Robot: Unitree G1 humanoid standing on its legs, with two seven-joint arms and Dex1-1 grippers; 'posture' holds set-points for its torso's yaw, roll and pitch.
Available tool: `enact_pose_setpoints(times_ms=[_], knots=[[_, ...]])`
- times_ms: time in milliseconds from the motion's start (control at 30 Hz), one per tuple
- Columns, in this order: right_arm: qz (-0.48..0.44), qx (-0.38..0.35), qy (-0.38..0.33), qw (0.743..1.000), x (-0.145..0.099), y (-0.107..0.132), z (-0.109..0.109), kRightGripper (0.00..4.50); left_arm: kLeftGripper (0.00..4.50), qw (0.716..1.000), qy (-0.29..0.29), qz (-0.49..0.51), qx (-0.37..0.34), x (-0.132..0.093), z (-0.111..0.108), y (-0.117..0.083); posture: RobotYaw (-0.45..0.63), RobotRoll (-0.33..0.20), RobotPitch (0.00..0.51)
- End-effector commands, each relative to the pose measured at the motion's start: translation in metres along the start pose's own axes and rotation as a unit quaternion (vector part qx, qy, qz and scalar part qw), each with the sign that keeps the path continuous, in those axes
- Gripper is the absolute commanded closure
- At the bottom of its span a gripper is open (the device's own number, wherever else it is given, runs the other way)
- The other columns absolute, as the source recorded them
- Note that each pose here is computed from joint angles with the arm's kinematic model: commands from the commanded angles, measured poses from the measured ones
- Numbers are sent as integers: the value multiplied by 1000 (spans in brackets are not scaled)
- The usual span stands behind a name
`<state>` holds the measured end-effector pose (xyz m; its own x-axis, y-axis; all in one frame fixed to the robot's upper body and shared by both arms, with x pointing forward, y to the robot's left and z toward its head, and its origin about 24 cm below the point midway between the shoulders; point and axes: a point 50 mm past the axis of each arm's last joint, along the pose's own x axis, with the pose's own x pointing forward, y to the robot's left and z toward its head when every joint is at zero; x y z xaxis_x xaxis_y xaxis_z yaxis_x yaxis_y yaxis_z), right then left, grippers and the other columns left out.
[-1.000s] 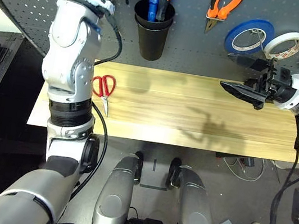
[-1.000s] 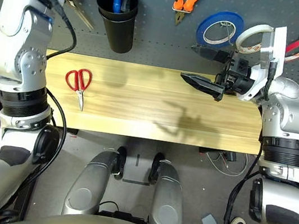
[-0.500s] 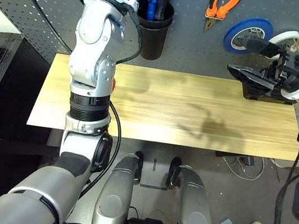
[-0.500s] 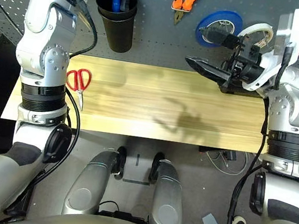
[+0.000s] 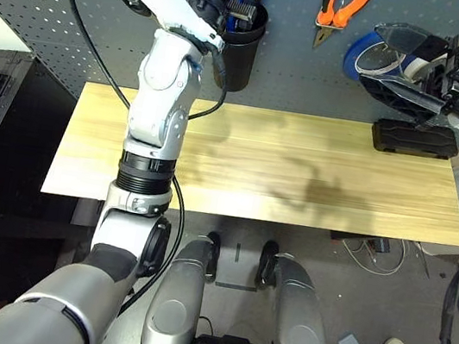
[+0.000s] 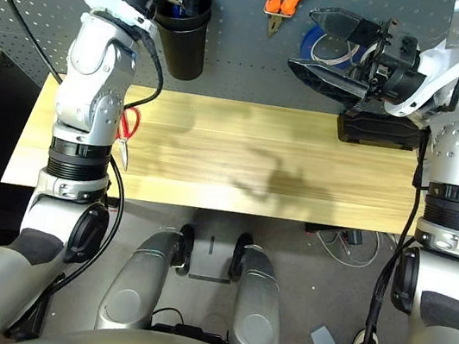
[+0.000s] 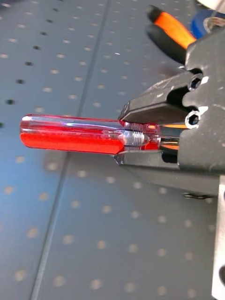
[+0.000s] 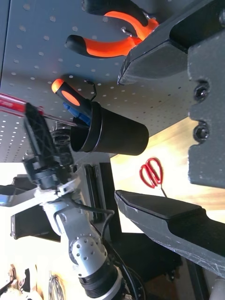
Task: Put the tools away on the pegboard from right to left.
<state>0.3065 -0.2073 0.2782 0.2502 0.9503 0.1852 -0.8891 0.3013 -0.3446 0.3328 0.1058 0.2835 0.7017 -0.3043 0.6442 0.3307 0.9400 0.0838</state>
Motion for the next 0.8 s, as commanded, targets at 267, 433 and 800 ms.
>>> enact_pose_setpoints(times_ms=[267, 433, 800], knots=[[-5, 22, 12, 1000, -5, 4, -15, 0, 16, 997, 49, -44, 46, -14, 13, 17, -51, 0, 269], [10, 39, 25, 999, -5, 10, -26, 0, 16, 992, 67, -68, 81, -28, 39, 36, -5, 0, 260], [60, 63, 69, 994, 2, 16, -63, 0, 16, 976, 123, -119, 132, -69, 74, 45, 100, 0, 252]])
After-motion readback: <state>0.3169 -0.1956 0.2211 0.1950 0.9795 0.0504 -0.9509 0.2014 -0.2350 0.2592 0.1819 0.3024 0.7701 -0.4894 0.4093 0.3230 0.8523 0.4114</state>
